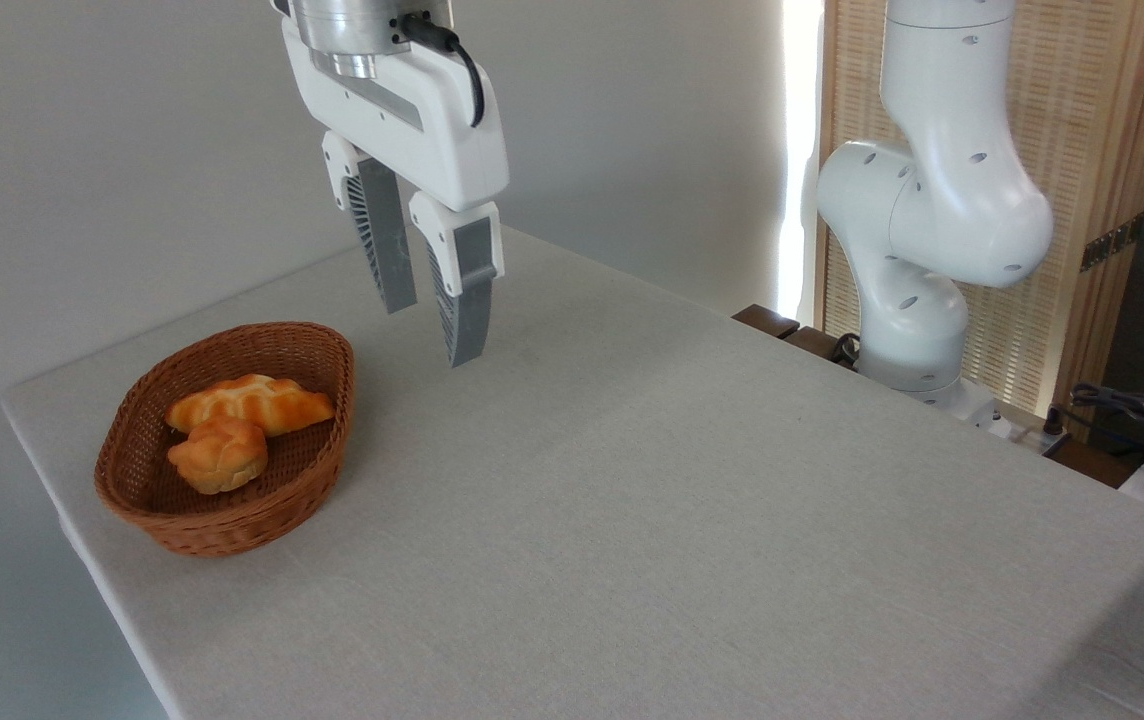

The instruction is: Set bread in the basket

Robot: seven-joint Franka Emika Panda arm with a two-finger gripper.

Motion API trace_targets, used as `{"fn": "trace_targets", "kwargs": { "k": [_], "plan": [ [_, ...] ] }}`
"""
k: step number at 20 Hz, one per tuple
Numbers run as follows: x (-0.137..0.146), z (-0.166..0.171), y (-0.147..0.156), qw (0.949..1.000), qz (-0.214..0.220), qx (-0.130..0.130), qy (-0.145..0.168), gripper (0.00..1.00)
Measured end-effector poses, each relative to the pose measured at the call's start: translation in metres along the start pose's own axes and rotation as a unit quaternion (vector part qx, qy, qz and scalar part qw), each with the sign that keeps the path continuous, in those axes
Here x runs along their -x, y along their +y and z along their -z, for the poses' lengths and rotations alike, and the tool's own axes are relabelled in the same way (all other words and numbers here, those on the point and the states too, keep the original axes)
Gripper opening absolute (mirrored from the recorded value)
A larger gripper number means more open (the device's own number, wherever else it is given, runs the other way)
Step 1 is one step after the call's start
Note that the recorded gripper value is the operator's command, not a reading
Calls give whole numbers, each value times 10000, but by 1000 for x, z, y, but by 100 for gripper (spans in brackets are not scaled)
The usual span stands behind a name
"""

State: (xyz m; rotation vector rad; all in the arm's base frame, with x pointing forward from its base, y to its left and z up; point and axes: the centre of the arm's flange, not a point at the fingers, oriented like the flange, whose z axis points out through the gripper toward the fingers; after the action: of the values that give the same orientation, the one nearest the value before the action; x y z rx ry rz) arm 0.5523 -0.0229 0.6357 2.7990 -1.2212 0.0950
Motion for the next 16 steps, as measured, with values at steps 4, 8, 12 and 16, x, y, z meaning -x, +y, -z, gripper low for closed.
{"fn": "trace_targets", "kwargs": {
  "k": [4, 8, 12, 16],
  "plan": [
    [7, -1, -6, 9999, 91, -44, -89, 100],
    [10, -1, -9, 9998, 142, -81, -121, 100],
    [8, -1, -7, 9997, 144, -140, -162, 100],
    [7, -2, -7, 9996, 141, -163, -190, 100]
  ]
}}
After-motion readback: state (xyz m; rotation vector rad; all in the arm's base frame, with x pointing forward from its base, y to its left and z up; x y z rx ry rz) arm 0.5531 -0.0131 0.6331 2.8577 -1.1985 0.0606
